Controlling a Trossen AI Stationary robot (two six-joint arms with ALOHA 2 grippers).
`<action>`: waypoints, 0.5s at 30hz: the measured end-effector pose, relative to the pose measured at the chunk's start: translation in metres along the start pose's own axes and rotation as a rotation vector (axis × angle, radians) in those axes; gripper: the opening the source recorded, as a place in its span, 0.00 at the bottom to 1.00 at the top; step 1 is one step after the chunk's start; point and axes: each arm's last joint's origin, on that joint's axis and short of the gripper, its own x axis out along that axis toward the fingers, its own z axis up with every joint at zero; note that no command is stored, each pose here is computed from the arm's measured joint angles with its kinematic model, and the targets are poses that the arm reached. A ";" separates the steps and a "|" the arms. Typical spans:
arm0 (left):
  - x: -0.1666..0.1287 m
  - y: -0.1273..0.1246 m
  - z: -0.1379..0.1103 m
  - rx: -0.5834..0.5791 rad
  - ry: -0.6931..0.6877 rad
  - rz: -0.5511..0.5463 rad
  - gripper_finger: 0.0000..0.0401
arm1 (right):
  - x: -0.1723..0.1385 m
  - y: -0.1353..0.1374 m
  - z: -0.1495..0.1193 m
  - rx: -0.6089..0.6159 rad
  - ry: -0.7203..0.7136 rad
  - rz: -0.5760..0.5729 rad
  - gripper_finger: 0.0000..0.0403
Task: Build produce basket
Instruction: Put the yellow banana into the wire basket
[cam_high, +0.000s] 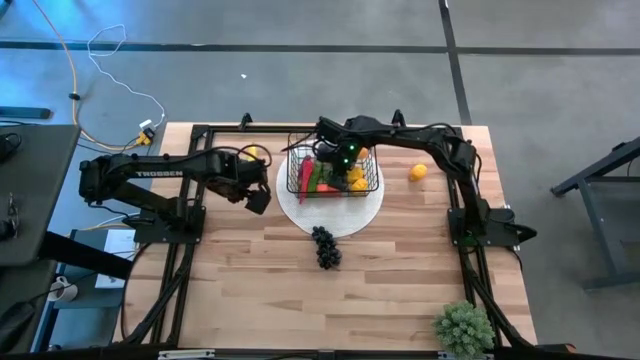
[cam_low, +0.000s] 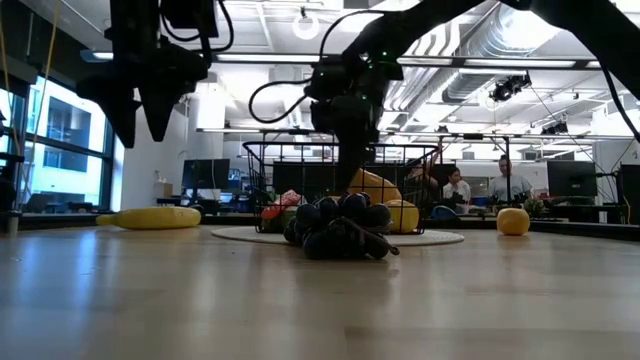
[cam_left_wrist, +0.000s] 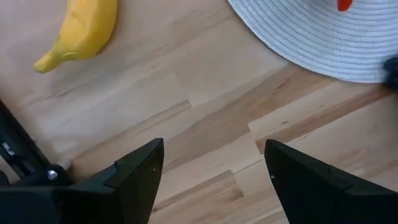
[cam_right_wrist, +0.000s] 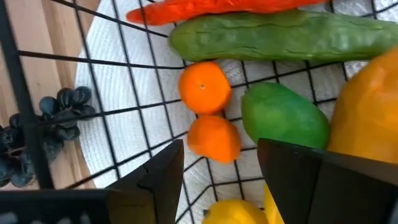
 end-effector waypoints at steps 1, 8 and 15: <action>0.000 0.000 0.000 -0.011 -0.003 0.002 0.67 | 0.000 -0.001 0.000 0.002 0.000 -0.001 0.46; 0.000 0.004 0.003 0.013 -0.053 0.056 0.67 | -0.002 -0.007 -0.001 0.015 -0.001 -0.005 0.46; 0.000 0.020 0.016 0.014 -0.102 0.166 0.67 | -0.003 -0.006 -0.003 0.019 0.012 -0.002 0.46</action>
